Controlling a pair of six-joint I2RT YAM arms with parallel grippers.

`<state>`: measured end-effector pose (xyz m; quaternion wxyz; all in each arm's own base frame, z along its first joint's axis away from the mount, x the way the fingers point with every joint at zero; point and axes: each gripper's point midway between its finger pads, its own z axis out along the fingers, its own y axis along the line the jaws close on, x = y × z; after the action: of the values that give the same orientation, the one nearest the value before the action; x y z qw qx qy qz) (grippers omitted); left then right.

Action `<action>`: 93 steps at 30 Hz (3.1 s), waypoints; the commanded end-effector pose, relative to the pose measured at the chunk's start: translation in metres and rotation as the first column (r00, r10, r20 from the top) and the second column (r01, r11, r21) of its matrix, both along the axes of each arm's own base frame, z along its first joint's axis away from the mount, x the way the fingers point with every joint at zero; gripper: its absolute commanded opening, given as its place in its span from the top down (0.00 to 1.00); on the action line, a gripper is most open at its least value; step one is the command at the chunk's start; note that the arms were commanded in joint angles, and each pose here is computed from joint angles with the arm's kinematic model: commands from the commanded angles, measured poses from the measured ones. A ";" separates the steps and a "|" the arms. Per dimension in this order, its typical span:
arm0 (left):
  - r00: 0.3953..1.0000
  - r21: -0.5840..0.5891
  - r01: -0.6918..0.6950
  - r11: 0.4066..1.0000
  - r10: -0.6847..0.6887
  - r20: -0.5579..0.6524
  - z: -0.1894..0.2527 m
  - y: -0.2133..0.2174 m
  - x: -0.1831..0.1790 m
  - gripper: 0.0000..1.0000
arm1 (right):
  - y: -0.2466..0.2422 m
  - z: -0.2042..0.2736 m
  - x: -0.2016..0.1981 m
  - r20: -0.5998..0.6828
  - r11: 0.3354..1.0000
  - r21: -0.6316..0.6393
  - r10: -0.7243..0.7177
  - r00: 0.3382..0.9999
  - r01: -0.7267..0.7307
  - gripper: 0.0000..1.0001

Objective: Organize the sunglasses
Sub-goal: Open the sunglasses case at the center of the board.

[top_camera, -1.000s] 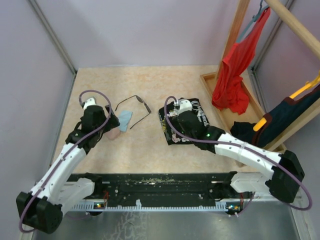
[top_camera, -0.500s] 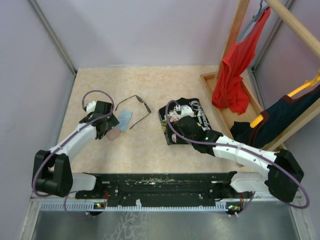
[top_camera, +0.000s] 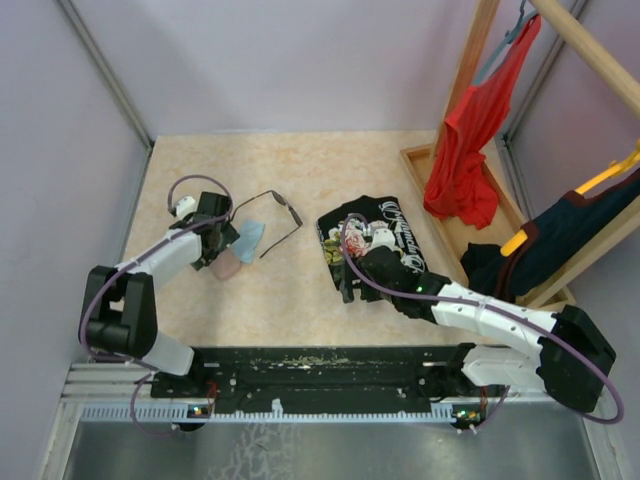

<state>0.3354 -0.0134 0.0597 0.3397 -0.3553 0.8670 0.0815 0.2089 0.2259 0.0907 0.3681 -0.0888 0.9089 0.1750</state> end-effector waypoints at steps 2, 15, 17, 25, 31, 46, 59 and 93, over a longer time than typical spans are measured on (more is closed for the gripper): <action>0.998 0.005 -0.058 0.998 0.058 0.026 0.002 0.007 0.013 0.04 | 0.012 0.018 0.004 0.039 0.997 0.078 0.004 0.999 -0.007 0.05; 0.997 0.012 -0.081 0.997 0.081 -0.016 -0.021 0.015 0.015 0.14 | 0.017 0.016 0.004 0.032 0.996 0.082 0.020 0.999 -0.023 0.05; 0.997 0.015 -0.080 0.997 0.080 -0.018 -0.022 0.015 0.016 0.16 | 0.016 0.014 0.003 0.030 0.997 0.078 0.020 0.999 -0.023 0.05; 0.996 0.017 -0.084 0.996 0.084 -0.009 -0.021 0.016 0.018 0.30 | 0.013 0.015 0.003 0.034 0.997 0.075 0.013 0.999 -0.015 0.06; 0.992 0.015 -0.108 0.994 0.107 0.069 0.005 0.022 0.013 0.65 | 0.009 0.017 0.002 0.038 0.998 0.069 0.004 0.999 -0.007 0.06; 0.652 -0.085 0.678 0.730 -0.544 0.529 0.139 -0.094 -0.007 1.00 | -0.003 0.105 0.005 0.270 0.964 0.266 -0.043 0.962 -0.032 0.10; 0.028 0.072 0.988 0.134 -0.628 0.777 0.225 -0.248 -0.093 1.00 | 0.061 0.193 -0.016 0.421 0.741 0.573 0.100 0.902 -0.350 0.10; 0.038 0.056 0.987 0.149 -0.563 0.825 0.233 -0.250 -0.098 1.00 | 0.086 0.185 0.003 0.371 0.702 0.644 0.060 0.927 -0.303 0.14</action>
<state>0.2401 -0.2623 0.2750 0.4702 0.1352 0.7060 -0.5121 0.2092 0.3070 0.2444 0.4755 -0.0706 0.7264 0.4911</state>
